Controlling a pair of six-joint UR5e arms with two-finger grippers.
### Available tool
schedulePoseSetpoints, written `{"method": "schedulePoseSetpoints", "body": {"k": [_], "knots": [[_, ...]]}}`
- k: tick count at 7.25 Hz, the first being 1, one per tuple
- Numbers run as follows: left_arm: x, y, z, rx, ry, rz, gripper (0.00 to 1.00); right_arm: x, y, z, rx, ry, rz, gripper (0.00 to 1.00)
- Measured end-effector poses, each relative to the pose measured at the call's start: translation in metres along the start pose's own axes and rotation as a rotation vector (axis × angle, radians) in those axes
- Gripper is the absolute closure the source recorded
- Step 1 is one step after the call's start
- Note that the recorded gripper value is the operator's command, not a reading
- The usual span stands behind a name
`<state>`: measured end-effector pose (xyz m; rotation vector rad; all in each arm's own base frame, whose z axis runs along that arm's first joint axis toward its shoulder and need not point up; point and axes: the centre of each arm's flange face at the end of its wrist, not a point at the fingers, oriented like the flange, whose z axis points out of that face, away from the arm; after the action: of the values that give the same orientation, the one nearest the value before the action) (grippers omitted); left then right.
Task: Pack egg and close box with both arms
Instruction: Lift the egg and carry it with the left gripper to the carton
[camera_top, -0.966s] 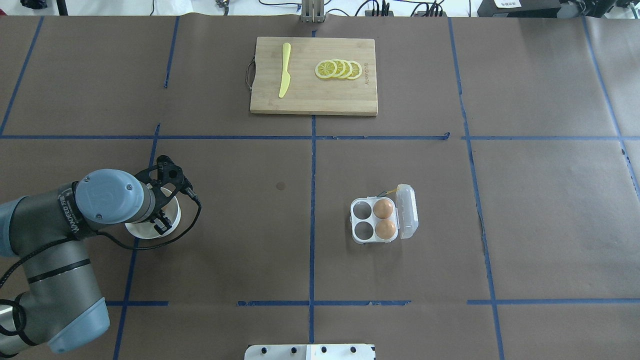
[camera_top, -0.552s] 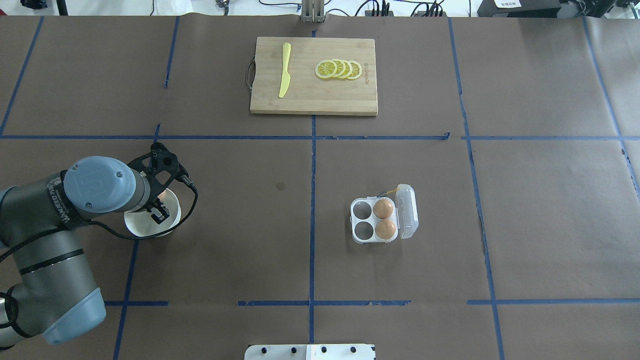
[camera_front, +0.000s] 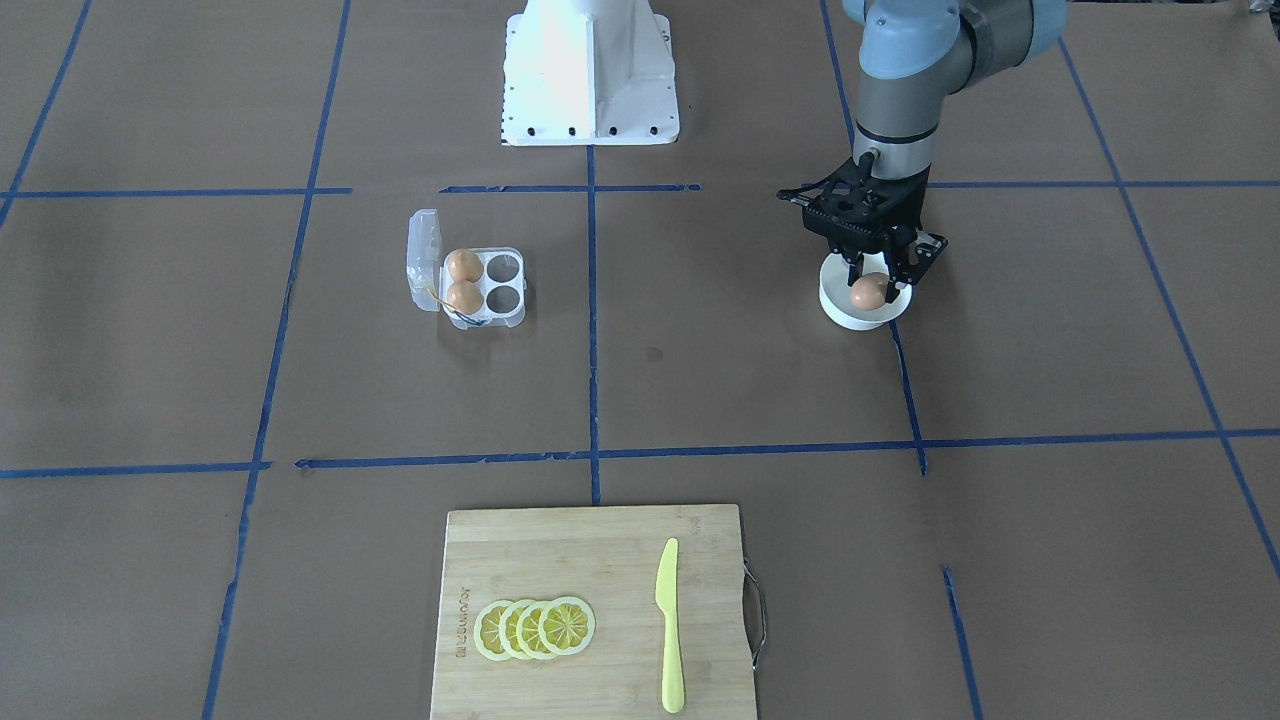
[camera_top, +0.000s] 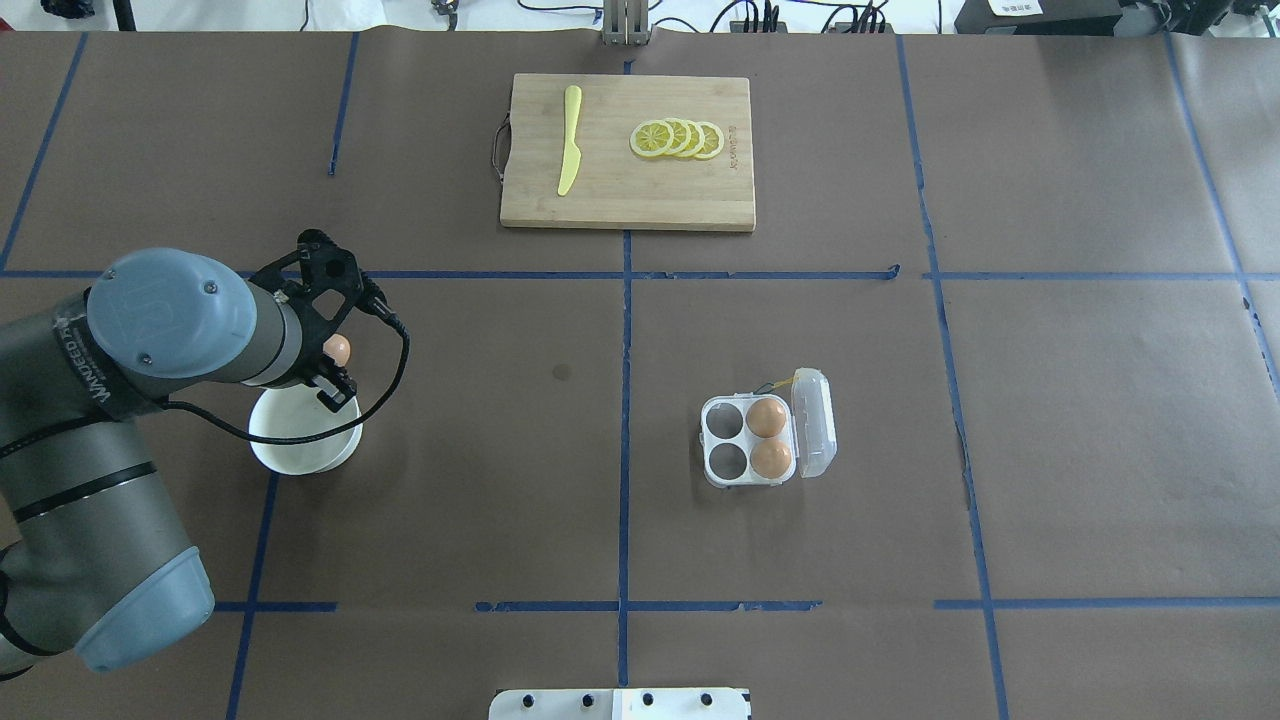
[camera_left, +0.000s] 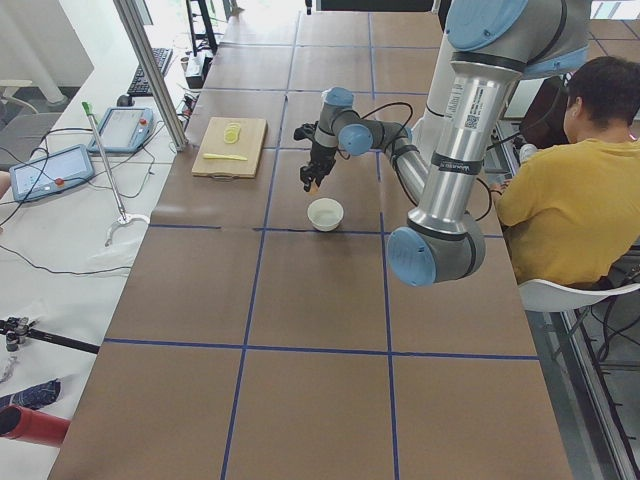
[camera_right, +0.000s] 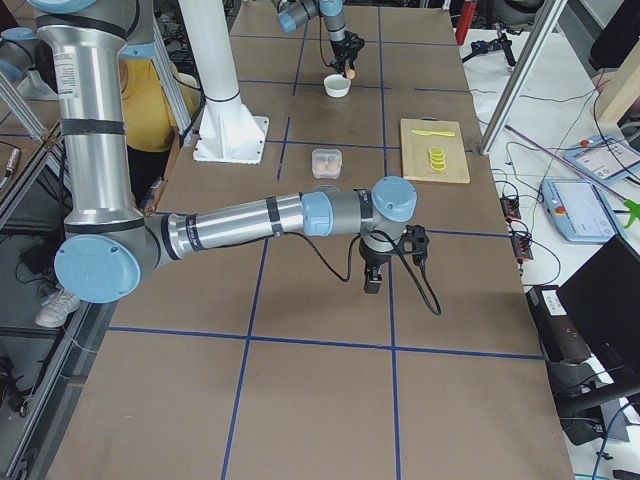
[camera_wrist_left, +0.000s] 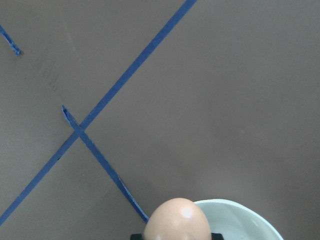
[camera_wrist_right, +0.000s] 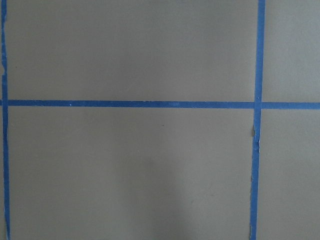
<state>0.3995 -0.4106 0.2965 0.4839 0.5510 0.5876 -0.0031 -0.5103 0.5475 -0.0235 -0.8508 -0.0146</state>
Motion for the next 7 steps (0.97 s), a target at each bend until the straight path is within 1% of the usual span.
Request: {"method": "schedulePoseSetpoints", "body": {"k": [1, 3, 4, 6, 7], "knots": [[0.019, -0.026, -0.003, 0.008, 0.044, -0.051, 1.0, -0.001, 0.0, -0.001, 0.002, -0.001, -0.002, 0.0], [0.073, -0.08, 0.001, 0.009, 0.132, -0.162, 1.0, -0.003, 0.001, -0.003, 0.005, -0.004, -0.004, 0.0], [0.097, -0.098, 0.006, 0.032, 0.175, -0.2, 1.0, -0.004, 0.001, -0.003, 0.006, -0.005, -0.005, 0.0], [0.149, -0.131, 0.019, 0.079, 0.261, -0.246, 1.0, -0.004, 0.001, -0.003, 0.005, -0.006, -0.005, 0.0], [0.167, -0.14, 0.016, 0.098, 0.291, -0.246, 1.0, -0.004, 0.002, -0.003, 0.004, -0.007, -0.004, 0.0]]}}
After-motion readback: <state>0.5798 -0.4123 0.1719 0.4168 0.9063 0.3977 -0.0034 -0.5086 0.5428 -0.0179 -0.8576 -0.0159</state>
